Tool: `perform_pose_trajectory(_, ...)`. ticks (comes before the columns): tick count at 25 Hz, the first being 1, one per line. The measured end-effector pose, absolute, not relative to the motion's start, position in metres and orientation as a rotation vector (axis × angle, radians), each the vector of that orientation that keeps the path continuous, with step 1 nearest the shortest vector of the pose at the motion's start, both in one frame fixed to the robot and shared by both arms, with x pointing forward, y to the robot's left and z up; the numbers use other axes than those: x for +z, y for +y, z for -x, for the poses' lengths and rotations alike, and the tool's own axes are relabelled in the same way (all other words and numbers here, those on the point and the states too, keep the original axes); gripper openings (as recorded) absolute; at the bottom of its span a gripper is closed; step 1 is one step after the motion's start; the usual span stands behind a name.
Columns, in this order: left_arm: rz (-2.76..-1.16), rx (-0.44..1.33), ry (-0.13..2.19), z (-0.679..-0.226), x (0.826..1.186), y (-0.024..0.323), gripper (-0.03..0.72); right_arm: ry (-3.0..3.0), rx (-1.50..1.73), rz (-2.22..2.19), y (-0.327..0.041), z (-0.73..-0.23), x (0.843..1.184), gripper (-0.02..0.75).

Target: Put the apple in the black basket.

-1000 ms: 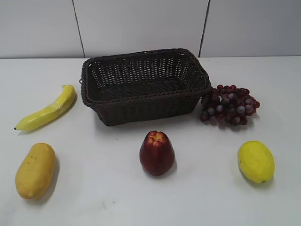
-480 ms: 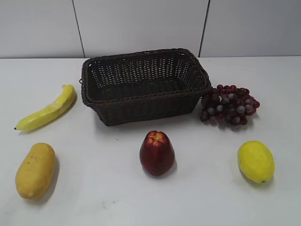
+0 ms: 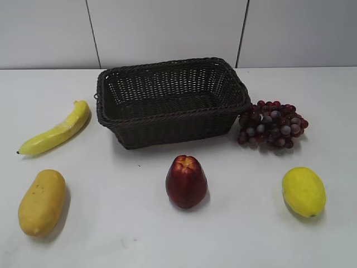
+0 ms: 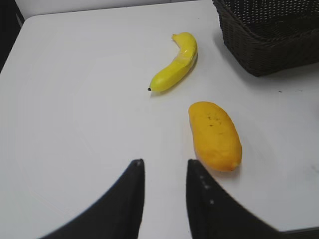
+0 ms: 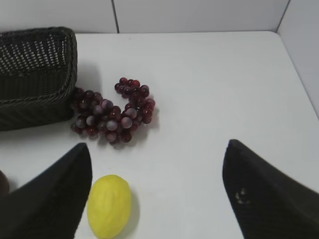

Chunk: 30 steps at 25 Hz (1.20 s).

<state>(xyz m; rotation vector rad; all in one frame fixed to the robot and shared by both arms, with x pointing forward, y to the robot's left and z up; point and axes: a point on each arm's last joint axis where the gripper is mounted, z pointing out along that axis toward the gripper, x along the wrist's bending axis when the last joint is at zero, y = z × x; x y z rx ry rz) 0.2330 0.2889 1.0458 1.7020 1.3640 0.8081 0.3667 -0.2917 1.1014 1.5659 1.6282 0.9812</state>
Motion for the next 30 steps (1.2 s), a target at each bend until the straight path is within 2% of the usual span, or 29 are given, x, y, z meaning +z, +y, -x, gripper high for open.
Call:
perform_pose_trajectory(6,-1.702,0.808,1.364,-0.233,1.046,0.289,0.222,2.017,0.927,-1.483,-0.252,-0.419,1.103,0.613)
perform_pose_trajectory(11,-1.702,0.808,1.364,-0.233,1.046,0.289,0.222,2.339,0.866,-1.388,-0.190,-0.450,1.082,0.613)
perform_pose_trajectory(20,-1.702,0.808,1.364,-0.233,1.046,0.289,0.222,2.688,0.646,-1.141,-0.077,-0.467,1.038,0.613)
perform_pose_trajectory(25,-1.702,0.808,1.364,-0.233,1.046,0.289,0.222,2.772,0.472,-1.146,-0.047,-0.489,0.998,0.666)
perform_pose_trajectory(30,-1.702,0.808,1.364,-0.233,1.046,0.289,0.222,2.798,0.399,-1.154,-0.028,-0.509,0.971,0.673)
